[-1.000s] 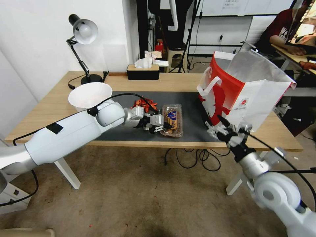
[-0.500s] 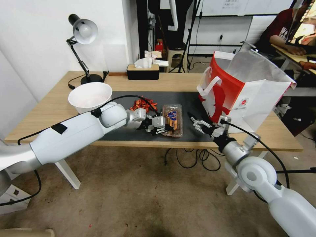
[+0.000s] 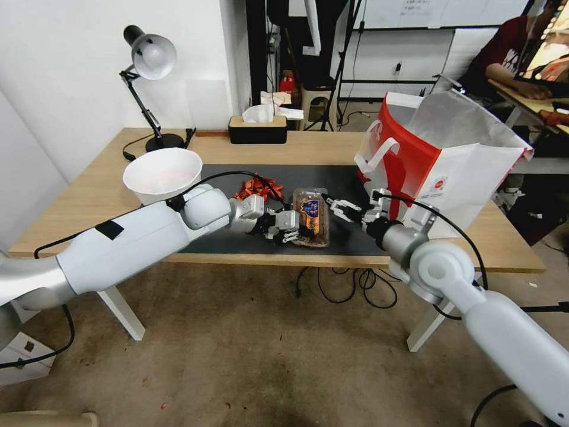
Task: Close the disposable takeout box, then place it into the delivery bag.
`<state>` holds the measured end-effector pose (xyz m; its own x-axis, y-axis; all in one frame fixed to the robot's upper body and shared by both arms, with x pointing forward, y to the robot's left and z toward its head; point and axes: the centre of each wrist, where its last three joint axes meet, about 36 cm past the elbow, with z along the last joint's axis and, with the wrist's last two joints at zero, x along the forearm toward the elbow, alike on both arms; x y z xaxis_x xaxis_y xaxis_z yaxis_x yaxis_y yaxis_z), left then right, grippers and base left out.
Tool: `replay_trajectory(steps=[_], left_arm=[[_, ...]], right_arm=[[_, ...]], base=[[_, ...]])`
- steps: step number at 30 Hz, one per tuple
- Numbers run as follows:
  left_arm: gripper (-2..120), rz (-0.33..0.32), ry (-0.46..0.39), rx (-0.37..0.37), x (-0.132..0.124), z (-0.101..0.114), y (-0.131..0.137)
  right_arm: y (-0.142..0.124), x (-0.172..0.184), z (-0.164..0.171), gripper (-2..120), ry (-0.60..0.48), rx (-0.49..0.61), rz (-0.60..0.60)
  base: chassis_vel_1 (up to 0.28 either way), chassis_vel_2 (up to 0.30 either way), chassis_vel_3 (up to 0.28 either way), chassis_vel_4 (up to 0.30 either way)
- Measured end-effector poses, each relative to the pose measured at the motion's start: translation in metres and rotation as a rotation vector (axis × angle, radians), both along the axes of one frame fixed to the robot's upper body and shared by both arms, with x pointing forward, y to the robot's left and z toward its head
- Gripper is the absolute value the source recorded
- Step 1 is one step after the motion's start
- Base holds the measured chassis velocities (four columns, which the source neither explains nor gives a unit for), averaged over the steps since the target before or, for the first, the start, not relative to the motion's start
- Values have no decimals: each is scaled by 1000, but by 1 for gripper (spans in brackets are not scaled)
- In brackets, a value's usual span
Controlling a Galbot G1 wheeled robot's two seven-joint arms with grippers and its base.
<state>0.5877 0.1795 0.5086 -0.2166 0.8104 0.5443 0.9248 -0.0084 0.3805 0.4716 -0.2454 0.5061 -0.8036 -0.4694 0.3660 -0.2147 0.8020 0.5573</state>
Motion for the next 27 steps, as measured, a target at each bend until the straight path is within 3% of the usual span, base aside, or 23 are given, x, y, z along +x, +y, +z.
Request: replay_trajectory(steps=[13,27], left_arm=[[0,-1,-3,-21,9,-1,-10],[0,-10,3,-18,7,-5,-13]], right_arm=[[0,17,6,100,147,-15,85],[1,35,14,100,178,-19,127]], base=[[0,0,0,0],[0,0,0,0]])
